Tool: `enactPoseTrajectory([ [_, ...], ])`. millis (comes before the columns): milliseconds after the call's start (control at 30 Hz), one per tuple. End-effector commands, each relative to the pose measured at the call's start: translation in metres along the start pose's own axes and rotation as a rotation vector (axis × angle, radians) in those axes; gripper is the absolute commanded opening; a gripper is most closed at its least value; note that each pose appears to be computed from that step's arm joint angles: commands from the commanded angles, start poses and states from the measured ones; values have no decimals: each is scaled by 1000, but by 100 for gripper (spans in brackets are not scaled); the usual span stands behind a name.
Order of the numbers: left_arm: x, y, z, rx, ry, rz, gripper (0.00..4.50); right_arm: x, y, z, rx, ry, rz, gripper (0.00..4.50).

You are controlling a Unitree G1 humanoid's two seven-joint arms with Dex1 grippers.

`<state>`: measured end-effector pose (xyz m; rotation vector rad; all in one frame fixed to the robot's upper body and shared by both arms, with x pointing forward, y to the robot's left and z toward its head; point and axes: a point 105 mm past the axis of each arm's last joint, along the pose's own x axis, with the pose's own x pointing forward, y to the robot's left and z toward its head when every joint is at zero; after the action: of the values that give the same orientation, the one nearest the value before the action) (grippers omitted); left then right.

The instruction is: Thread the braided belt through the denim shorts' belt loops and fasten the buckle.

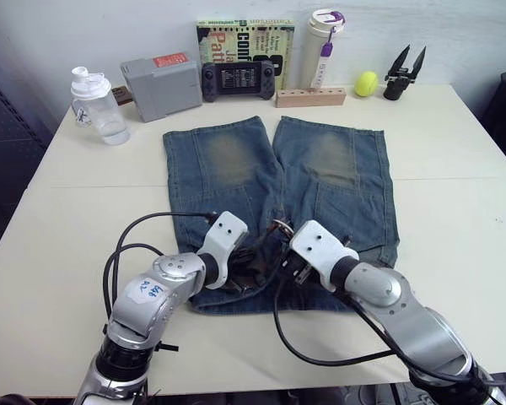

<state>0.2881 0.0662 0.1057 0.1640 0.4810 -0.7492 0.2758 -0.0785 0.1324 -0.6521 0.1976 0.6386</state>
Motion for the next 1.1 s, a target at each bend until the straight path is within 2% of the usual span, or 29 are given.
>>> enactPoseTrajectory([
  [33, 6, 1, -11, -19, 56, 12, 0, -4, 13, 19, -65, -84, 71, 9],
  [200, 10, -2, -4, -5, 28, -16, 0, -4, 27, 23, -100, -102, 166, 9],
  [267, 12, -7, 0, 9, 2, -46, 0, -2, 28, 24, -107, -105, 185, 9],
  [400, 13, -16, 18, 23, -111, -101, 0, -1, 30, 20, -131, -93, 248, 9],
  [600, 15, -22, 24, 14, -171, -137, 0, -1, 26, 15, -158, -81, 266, 9],
  [667, 16, -23, 22, 15, -167, -138, 0, -2, 18, 15, -165, -86, 227, 112],
  [733, 17, -23, 20, 16, -164, -138, 0, -6, 15, 15, -147, -92, 229, 184],
  [900, 19, -25, 21, 23, -165, -147, 0, -24, -1, 19, -51, -116, 209, 419],
  [933, 20, -25, 20, 26, -163, -148, 0, -30, -8, 20, -26, -119, 208, 435],
  [1100, 21, -26, 20, 28, -162, -152, 0, -59, -37, 39, 71, -197, 259, 435],
])
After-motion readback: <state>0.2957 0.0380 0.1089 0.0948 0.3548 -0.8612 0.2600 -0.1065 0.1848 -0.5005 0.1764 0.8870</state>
